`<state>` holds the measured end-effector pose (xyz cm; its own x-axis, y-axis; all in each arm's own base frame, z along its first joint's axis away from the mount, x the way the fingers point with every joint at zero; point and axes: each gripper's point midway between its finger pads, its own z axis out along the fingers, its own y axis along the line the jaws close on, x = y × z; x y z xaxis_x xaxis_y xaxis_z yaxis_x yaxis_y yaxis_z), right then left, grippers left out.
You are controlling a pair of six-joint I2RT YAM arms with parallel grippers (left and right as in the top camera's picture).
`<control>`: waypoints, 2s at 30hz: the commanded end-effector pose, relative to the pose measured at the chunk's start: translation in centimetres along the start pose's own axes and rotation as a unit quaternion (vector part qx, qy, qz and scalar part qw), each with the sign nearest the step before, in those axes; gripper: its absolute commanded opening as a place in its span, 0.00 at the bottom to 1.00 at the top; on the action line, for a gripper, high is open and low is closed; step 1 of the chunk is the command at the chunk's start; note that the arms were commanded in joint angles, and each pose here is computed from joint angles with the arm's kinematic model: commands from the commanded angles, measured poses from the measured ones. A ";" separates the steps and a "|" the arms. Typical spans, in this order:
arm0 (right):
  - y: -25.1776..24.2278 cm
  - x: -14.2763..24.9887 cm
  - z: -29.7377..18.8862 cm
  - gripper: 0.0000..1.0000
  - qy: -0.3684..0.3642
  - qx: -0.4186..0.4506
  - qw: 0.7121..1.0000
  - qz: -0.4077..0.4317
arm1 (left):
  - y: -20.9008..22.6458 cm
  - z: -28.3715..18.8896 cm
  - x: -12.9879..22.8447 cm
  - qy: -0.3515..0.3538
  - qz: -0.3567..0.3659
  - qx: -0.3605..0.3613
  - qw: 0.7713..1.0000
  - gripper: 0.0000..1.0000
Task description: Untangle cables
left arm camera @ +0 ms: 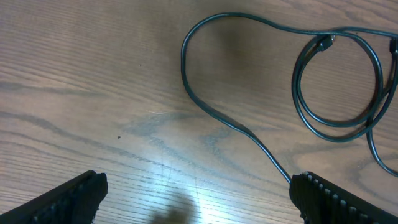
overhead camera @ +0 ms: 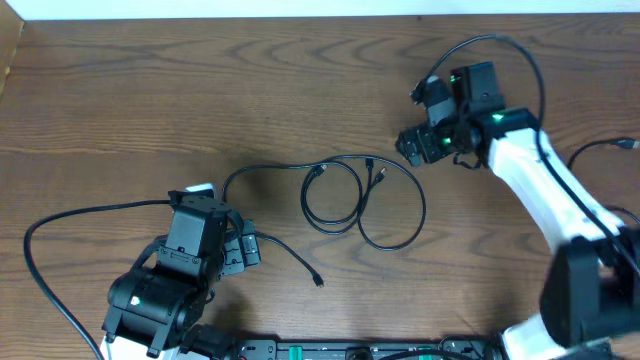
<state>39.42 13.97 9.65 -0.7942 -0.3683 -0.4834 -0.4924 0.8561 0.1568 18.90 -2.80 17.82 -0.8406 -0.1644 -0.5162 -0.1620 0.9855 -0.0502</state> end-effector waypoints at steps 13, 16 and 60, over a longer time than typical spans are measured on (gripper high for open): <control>1.5 5.2 7.2 0.71 0.098 -0.066 0.985 -0.123 | 0.1 -0.4 -0.5 -0.008 0.002 -0.001 1.000 0.98; 2.0 5.5 7.7 0.67 0.103 -0.071 0.978 -0.166 | 0.0 -0.4 -0.4 -0.008 0.002 -0.001 1.000 0.98; 2.8 -4.7 -4.8 0.01 -0.069 0.030 0.969 -0.234 | 0.0 -0.4 -0.4 -0.008 0.002 -0.001 1.000 0.98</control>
<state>38.62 15.96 9.47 -0.5294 -0.7032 -0.4746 -0.7814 0.6221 -0.0501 18.90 -2.80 17.81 -0.8409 -0.1643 -0.5156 -0.1620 0.9855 -0.0498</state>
